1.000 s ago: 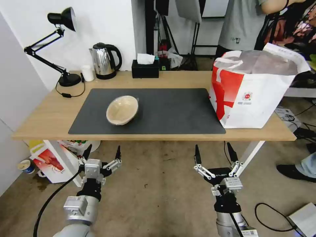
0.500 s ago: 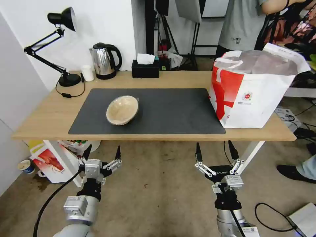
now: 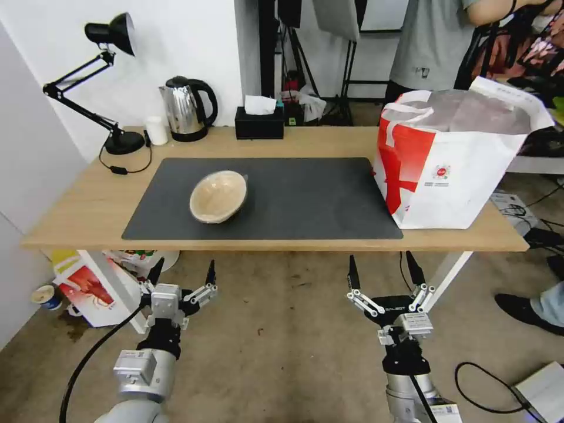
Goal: Pick up the trash from the table and place it into the takeout bag.
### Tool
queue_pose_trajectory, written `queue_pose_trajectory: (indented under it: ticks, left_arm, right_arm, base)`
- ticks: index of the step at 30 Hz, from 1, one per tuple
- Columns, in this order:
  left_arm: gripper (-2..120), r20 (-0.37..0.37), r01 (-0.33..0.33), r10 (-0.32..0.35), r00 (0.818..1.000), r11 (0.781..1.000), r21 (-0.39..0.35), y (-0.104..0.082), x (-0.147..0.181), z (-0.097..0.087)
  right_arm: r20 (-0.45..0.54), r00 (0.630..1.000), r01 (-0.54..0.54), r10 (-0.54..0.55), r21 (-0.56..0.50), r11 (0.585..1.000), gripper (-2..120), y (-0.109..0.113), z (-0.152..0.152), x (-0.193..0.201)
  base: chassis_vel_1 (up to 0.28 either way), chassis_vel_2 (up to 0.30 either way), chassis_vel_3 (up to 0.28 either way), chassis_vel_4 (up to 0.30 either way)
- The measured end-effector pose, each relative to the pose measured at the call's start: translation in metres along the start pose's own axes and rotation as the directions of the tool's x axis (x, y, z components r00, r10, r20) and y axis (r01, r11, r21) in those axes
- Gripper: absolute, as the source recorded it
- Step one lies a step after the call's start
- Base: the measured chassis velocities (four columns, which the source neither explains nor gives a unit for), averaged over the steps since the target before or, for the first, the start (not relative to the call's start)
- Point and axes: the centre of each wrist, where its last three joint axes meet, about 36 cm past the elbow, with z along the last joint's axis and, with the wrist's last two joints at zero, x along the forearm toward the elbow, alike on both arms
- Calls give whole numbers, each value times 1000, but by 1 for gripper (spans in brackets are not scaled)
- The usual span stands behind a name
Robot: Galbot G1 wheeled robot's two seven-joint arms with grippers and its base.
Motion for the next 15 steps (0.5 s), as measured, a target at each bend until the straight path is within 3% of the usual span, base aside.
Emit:
queue_pose_trajectory:
  ticks: [15]
  left_arm:
    - [100, 0, 0, 0, 1000, 1000, 0, 0, 0, 0]
  right_arm:
    - [0, 1000, -1, 1, 2, 1000, 100, 0, 0, 0]
  base:
    - [0, 0, 0, 0]
